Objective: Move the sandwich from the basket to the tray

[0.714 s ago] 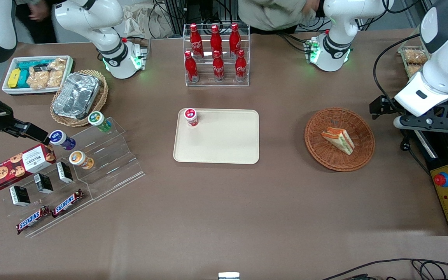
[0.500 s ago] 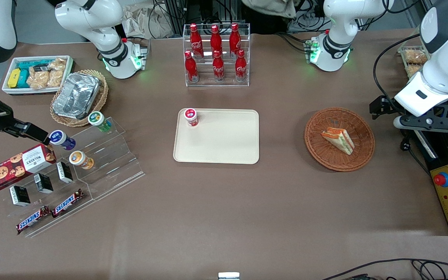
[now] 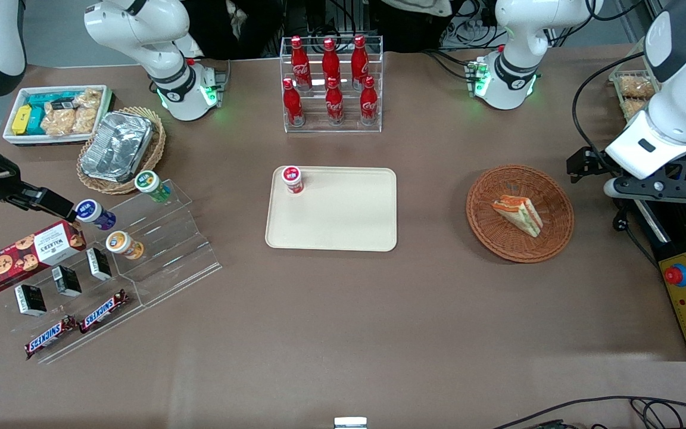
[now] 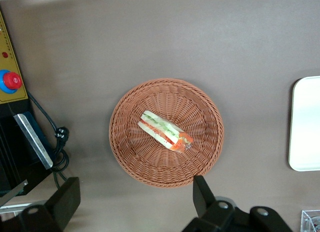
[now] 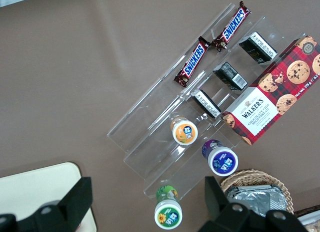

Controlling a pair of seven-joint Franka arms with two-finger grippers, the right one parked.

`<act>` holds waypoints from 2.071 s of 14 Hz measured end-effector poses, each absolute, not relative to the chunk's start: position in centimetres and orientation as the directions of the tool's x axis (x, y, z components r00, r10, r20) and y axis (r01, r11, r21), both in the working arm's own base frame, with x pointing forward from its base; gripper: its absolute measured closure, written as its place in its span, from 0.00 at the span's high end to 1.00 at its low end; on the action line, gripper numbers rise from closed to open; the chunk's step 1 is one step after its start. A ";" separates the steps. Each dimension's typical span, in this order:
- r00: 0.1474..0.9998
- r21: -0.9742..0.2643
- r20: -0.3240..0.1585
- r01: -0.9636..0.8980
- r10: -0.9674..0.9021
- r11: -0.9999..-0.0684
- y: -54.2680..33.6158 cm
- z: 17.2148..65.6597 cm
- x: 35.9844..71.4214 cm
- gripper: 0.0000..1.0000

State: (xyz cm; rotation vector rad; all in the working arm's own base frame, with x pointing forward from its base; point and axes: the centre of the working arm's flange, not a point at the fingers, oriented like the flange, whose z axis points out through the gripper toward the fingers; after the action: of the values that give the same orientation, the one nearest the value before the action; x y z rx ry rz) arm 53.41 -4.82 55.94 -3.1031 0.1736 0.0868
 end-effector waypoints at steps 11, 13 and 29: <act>0.999 0.044 -0.007 0.037 0.037 -0.998 -0.5 50.6 48.4 1.00; 0.995 0.037 -0.023 0.101 0.100 -0.994 -0.6 48.3 47.2 1.00; 0.785 0.047 0.077 0.613 0.615 -0.789 -5.7 35.3 46.1 1.00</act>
State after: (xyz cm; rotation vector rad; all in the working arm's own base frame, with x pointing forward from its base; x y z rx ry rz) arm 46.06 -5.74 35.32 -2.9860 -1.0272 -0.1385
